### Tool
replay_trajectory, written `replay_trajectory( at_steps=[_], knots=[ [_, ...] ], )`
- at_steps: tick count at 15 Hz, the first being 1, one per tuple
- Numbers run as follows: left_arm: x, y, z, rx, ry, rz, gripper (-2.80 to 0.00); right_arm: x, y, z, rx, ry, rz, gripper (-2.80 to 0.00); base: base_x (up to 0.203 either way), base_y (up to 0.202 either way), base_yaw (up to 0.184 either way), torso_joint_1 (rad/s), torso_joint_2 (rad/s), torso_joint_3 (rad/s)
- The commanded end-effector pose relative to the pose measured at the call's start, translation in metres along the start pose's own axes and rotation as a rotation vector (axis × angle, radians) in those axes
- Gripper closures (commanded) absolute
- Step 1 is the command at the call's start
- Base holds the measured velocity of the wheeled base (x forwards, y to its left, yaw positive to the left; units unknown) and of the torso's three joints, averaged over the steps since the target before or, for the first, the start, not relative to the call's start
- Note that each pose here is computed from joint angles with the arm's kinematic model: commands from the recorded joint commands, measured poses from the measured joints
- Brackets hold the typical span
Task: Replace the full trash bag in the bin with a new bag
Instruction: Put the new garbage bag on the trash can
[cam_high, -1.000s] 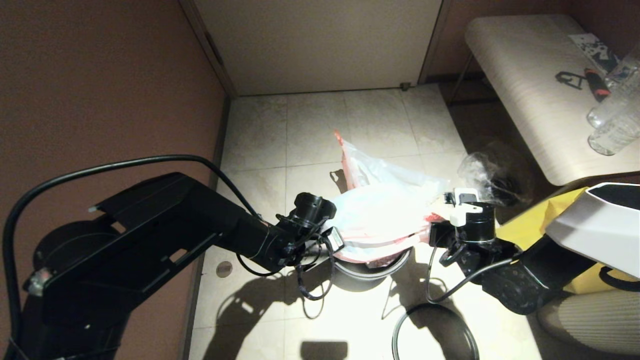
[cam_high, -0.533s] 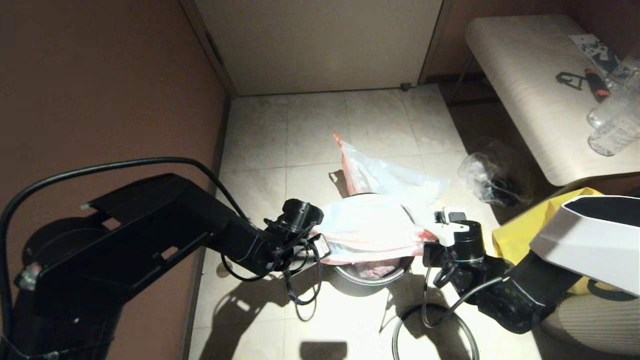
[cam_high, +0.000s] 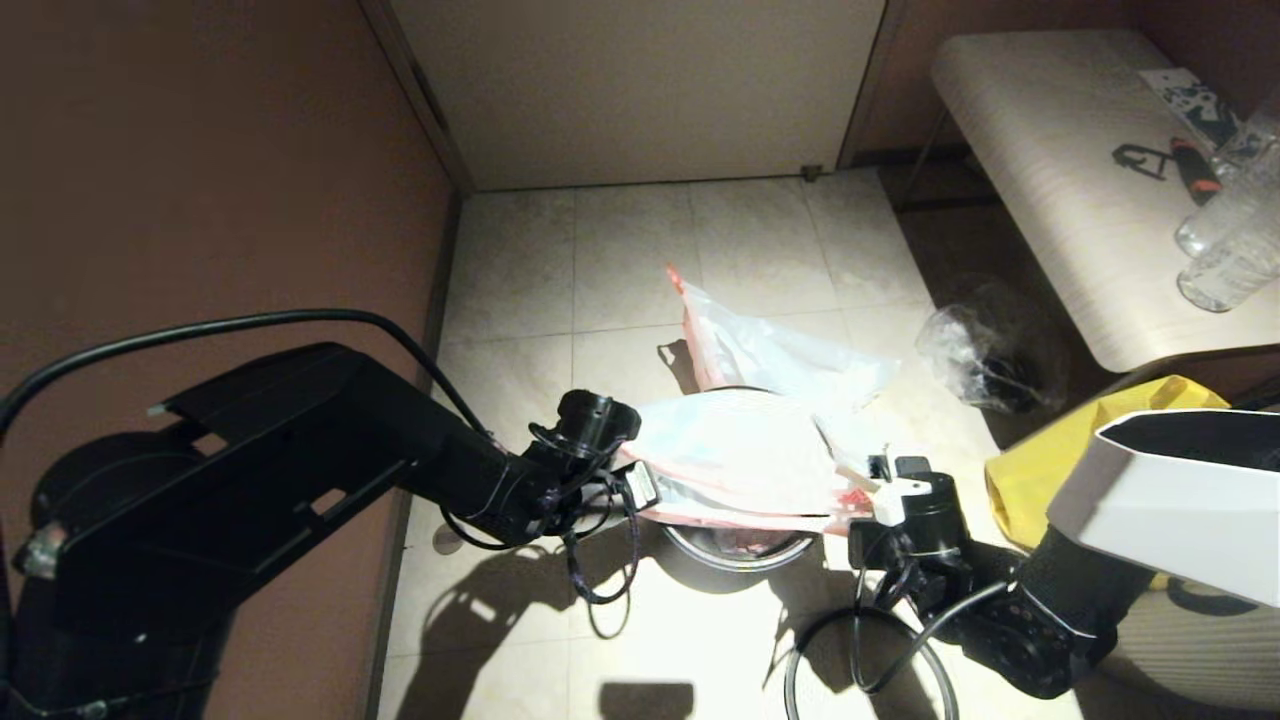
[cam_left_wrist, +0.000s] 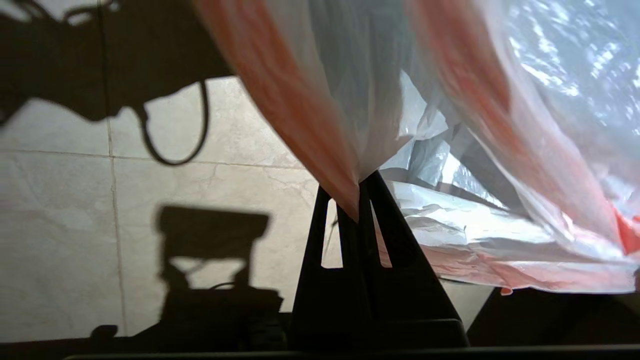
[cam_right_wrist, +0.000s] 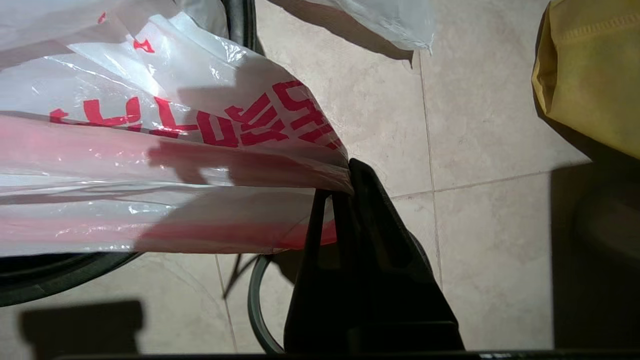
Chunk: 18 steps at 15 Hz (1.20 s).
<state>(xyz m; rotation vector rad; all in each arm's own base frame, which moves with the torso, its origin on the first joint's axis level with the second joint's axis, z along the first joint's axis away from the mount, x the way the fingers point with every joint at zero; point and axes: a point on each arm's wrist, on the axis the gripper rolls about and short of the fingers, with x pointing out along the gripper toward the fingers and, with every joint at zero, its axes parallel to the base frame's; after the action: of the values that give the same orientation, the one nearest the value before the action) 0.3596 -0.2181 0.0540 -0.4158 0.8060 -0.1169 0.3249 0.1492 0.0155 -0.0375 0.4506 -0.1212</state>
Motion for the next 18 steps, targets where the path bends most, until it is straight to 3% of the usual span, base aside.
replay_trajectory(
  at_steps=[1,5,11,14,18],
  knots=[
    [0.003,-0.001,-0.018,0.036,0.044,0.011,0.00,0.006,0.001,-0.011,-0.016,0.026,-0.008,0.00,0.000,0.000,0.000,0.000,0.00,0.000],
    [0.009,0.002,-0.035,0.090,0.091,0.027,0.00,0.014,0.002,-0.029,-0.044,0.073,-0.015,0.00,0.000,0.000,0.000,0.000,0.00,0.000],
    [0.026,0.009,-0.053,0.170,0.143,0.062,0.00,0.035,0.011,-0.036,-0.073,0.071,-0.017,0.00,0.000,0.000,0.000,0.000,0.00,0.000],
    [0.035,0.007,-0.052,0.196,0.120,0.076,0.00,0.049,0.011,-0.027,-0.077,0.036,-0.029,0.00,0.000,0.000,0.000,0.000,0.00,0.000],
    [0.052,0.002,-0.048,0.205,0.051,0.156,0.00,0.070,0.009,-0.017,-0.115,0.006,-0.054,0.00,0.000,0.000,0.000,0.000,0.00,0.000]
  ],
)
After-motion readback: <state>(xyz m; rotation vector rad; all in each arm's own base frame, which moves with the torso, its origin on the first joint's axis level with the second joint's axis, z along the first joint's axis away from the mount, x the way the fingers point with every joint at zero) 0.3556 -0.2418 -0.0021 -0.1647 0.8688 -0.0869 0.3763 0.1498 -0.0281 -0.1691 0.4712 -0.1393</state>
